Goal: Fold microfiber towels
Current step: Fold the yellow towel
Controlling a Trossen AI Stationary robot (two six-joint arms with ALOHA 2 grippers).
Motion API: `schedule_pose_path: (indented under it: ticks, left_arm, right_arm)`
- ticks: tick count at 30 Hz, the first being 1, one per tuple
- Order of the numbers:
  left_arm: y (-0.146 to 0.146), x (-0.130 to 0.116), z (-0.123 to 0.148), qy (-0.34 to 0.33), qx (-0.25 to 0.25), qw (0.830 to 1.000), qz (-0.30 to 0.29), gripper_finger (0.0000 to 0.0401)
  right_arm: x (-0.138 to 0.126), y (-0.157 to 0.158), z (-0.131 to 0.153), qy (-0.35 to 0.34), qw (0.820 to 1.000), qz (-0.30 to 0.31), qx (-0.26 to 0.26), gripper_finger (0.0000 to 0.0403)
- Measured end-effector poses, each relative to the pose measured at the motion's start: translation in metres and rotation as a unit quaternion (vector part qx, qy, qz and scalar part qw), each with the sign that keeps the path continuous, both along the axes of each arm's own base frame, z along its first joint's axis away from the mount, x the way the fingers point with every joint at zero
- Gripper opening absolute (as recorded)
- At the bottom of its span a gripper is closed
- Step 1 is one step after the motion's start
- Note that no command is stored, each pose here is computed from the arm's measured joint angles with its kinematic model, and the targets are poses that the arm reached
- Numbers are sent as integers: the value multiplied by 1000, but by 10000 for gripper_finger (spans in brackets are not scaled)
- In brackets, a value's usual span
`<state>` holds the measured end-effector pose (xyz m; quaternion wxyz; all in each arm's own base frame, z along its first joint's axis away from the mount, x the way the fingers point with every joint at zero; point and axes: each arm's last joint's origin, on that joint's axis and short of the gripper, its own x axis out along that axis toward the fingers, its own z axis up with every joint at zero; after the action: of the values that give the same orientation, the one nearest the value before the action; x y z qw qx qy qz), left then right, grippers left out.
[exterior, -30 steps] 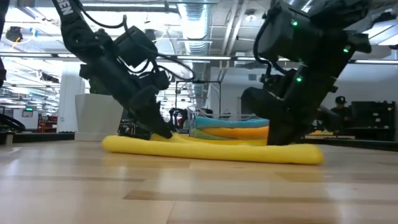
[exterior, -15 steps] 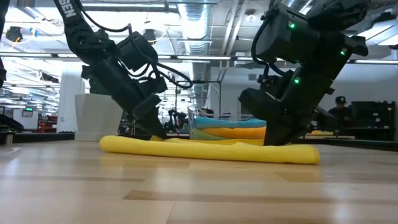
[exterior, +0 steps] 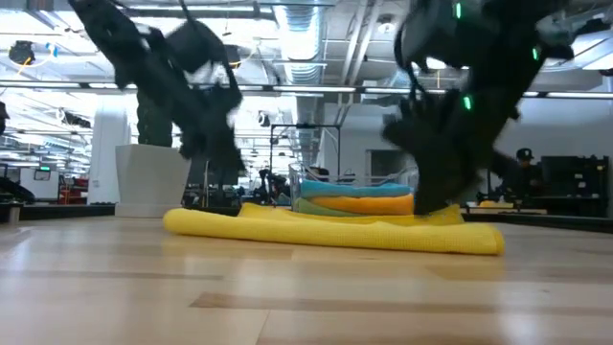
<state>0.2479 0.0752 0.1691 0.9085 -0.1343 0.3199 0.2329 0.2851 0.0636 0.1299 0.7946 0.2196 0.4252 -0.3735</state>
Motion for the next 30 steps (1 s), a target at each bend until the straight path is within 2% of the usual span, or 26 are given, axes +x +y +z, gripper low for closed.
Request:
schedule_pose_path:
  ticks: [2, 5, 8, 13, 17, 23, 26, 30]
  left_arm:
    - [-3, -7, 23, -57, -7, 998, 7, 2]
    - [-15, -15, 48, -120, -25, 992, -25, 2]
    - [-34, -18, 51, -146, -42, 986, -70, 0]
    - [-75, -25, 7, -170, -84, 975, -118, 0]
    - [-93, -32, -20, -179, -107, 971, -119, 0]
    - [-106, -29, -45, -132, -116, 975, -138, 0]
    - [-111, -27, -56, -115, -124, 976, -139, 0]
    - [-114, -28, -70, -82, -124, 981, -126, 0]
  right_arm:
    - [-1, -1, 15, -21, 1000, 1, 0, 65]
    - [-7, 1, 29, -38, 999, 5, -11, 65]
    - [-13, 9, 43, -69, 997, 8, -19, 65]
    - [-12, 43, 47, -140, 987, 55, -49, 65]
    - [-8, 74, 24, -153, 984, 89, -31, 65]
    - [-9, 100, -14, -162, 985, 51, 29, 65]
    - [-11, 107, -22, -166, 984, 39, 51, 65]
    - [-14, 110, -22, -165, 984, 39, 53, 65]
